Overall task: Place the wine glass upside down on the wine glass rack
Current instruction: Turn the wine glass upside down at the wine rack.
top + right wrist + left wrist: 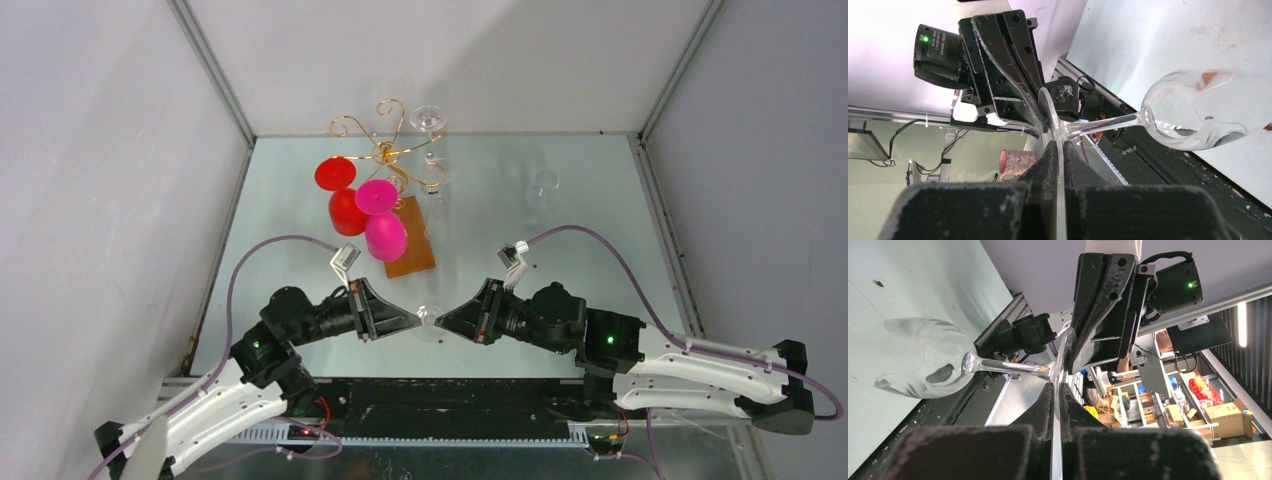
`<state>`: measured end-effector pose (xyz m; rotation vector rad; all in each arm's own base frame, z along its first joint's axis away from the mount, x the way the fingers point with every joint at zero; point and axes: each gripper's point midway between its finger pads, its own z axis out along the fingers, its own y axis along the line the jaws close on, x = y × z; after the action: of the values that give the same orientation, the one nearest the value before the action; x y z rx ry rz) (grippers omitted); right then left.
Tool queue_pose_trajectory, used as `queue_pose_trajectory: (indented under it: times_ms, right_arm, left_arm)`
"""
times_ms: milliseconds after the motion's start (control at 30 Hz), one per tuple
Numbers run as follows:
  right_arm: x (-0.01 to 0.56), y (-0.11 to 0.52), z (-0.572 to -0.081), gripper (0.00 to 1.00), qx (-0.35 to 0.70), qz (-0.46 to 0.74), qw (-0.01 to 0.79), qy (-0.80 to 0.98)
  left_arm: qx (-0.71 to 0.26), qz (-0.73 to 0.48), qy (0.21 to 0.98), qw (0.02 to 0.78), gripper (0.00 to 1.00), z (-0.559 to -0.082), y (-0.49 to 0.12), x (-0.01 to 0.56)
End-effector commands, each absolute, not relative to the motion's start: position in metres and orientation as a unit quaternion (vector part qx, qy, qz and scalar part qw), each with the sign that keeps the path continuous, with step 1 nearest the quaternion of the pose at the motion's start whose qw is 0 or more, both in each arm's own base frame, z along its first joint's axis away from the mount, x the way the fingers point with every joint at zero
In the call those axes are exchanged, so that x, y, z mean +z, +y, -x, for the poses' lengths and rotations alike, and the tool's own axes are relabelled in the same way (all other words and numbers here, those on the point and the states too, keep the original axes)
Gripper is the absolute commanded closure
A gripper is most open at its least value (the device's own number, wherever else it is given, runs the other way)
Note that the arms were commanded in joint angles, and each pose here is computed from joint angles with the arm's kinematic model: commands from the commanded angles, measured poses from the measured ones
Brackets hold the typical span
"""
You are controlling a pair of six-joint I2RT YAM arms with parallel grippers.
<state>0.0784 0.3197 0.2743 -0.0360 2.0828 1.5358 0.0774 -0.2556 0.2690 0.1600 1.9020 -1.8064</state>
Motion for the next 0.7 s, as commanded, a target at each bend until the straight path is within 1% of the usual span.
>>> queue_pose_trajectory:
  times_ms: [0, 167, 267, 300, 333, 367, 400, 433, 467, 533, 567, 600, 667]
  right_arm:
    - [0.302, 0.323, -0.082, 1.00, 0.604, 0.003, 0.285, 0.744]
    - [0.299, 0.323, -0.082, 1.00, 0.601, 0.000, 0.282, 0.748]
    - [0.294, 0.322, -0.082, 0.92, 0.594, -0.005, 0.278, 0.755]
    - [0.292, 0.321, -0.083, 0.85, 0.591, -0.009, 0.276, 0.758]
    - [0.290, 0.321, -0.084, 0.80, 0.588, -0.012, 0.276, 0.760]
    - [0.289, 0.320, -0.084, 0.70, 0.586, -0.014, 0.275, 0.762]
    - [0.287, 0.320, -0.084, 0.65, 0.584, -0.015, 0.274, 0.764]
    - [0.286, 0.320, -0.085, 0.53, 0.582, -0.016, 0.273, 0.765]
    - [0.285, 0.320, -0.085, 0.48, 0.581, -0.016, 0.272, 0.767]
    - [0.284, 0.320, -0.084, 0.25, 0.580, -0.017, 0.270, 0.769]
    - [0.284, 0.319, -0.084, 0.20, 0.580, -0.020, 0.268, 0.769]
    - [0.283, 0.319, -0.085, 0.10, 0.579, -0.021, 0.267, 0.770]
    - [0.282, 0.318, -0.086, 0.02, 0.577, -0.026, 0.266, 0.772]
  left_arm:
    - [-0.670, -0.084, 0.692, 0.255, 1.00, -0.072, -0.257, 0.285]
    - [-0.661, -0.081, 0.703, 0.250, 1.00, -0.072, -0.256, 0.279]
    - [-0.660, -0.074, 0.700, 0.265, 1.00, -0.075, -0.253, 0.283]
    - [-0.656, -0.071, 0.701, 0.271, 1.00, -0.077, -0.252, 0.283]
    - [-0.656, -0.069, 0.700, 0.274, 1.00, -0.078, -0.251, 0.284]
    - [-0.652, -0.063, 0.702, 0.278, 1.00, -0.080, -0.250, 0.283]
    - [-0.652, -0.061, 0.702, 0.279, 1.00, -0.081, -0.250, 0.283]
    - [-0.651, -0.057, 0.703, 0.281, 1.00, -0.082, -0.249, 0.282]
    - [-0.651, -0.056, 0.703, 0.281, 1.00, -0.082, -0.249, 0.282]
    - [-0.650, -0.053, 0.704, 0.280, 1.00, -0.083, -0.249, 0.282]
    - [-0.650, -0.052, 0.704, 0.280, 1.00, -0.083, -0.249, 0.282]
    - [-0.650, -0.051, 0.704, 0.281, 1.00, -0.083, -0.249, 0.282]
    - [-0.647, -0.048, 0.706, 0.285, 1.00, -0.085, -0.248, 0.282]
